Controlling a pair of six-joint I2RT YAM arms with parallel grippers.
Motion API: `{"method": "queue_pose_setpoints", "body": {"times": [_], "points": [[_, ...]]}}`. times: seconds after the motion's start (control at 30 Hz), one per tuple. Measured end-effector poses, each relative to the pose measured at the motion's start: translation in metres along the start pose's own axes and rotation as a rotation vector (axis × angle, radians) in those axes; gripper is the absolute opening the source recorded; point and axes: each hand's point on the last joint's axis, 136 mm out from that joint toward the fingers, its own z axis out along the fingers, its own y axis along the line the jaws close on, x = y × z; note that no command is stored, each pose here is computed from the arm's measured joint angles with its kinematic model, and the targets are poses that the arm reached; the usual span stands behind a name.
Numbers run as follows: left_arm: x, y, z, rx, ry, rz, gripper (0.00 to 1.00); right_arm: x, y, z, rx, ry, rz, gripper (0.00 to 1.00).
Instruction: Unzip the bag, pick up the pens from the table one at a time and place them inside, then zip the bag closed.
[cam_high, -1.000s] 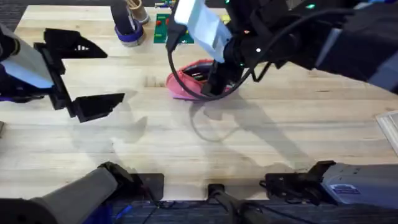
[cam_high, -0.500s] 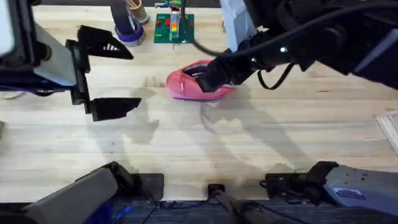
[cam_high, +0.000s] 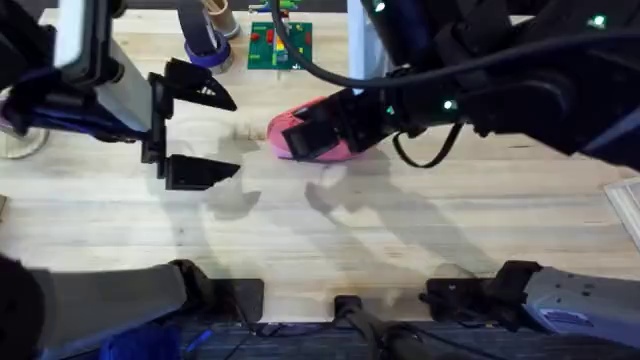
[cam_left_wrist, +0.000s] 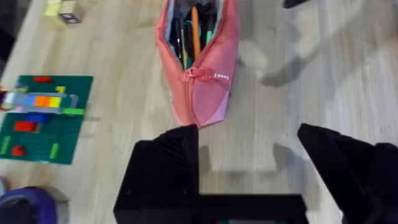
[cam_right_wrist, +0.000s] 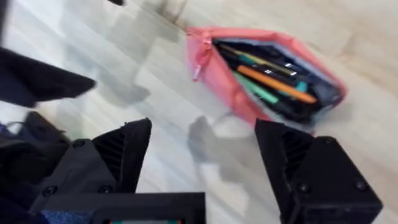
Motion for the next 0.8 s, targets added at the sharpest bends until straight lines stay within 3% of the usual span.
{"method": "queue_pose_setpoints", "body": {"times": [0.3,0.6,0.8], "points": [[0.014,0.003,0.019,0.070,-0.028,-0.038,0.993,0.002,0.007,0.000,-0.014,0.004,0.222,0.997],[0.018,0.008,0.023,0.070,-0.053,-0.054,0.993,0.000,0.008,0.000,-0.017,-0.002,0.345,0.998],[0.018,0.009,0.023,0.066,-0.053,-0.050,0.993,-0.014,0.019,0.001,-0.058,-0.054,0.494,0.997]]}}
